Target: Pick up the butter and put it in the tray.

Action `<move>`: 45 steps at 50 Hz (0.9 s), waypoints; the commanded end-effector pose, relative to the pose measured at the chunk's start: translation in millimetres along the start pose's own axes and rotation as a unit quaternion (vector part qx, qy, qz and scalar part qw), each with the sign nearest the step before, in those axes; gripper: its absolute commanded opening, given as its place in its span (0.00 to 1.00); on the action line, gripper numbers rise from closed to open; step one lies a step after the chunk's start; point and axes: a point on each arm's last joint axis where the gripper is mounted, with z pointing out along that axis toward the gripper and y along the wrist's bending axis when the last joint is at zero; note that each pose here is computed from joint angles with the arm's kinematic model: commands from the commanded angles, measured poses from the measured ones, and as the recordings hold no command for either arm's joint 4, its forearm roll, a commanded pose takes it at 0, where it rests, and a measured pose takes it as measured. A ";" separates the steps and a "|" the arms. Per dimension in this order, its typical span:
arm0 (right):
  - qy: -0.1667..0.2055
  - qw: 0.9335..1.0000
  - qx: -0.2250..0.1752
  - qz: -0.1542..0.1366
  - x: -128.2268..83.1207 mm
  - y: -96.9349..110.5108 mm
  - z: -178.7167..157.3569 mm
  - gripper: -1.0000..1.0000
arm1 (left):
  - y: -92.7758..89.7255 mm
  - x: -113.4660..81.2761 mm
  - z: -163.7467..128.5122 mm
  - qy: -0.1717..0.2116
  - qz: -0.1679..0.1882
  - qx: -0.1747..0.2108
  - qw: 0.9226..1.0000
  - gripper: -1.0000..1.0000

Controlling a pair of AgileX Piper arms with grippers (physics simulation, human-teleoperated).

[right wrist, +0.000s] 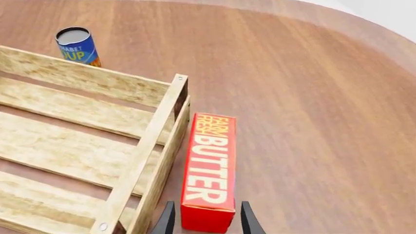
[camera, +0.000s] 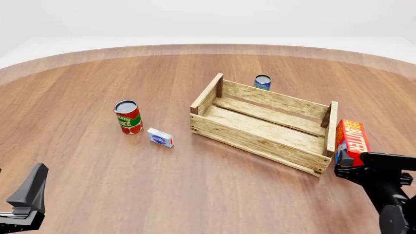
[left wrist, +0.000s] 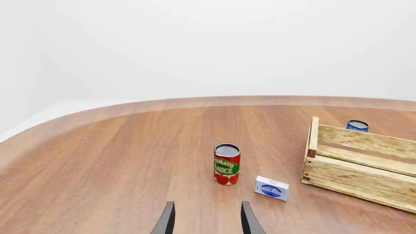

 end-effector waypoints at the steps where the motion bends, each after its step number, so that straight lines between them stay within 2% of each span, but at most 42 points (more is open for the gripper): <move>1: 0.005 1.000 0.001 -0.004 2.5 -0.3 4.4 1.00 | 0.0 0.0 0.0 0.000 0.000 0.000 1.000 1.00; 45: 0.013 1.000 -0.001 -0.006 6.4 0.3 17.8 1.00 | 0.0 0.0 0.0 0.000 0.000 0.000 1.000 1.00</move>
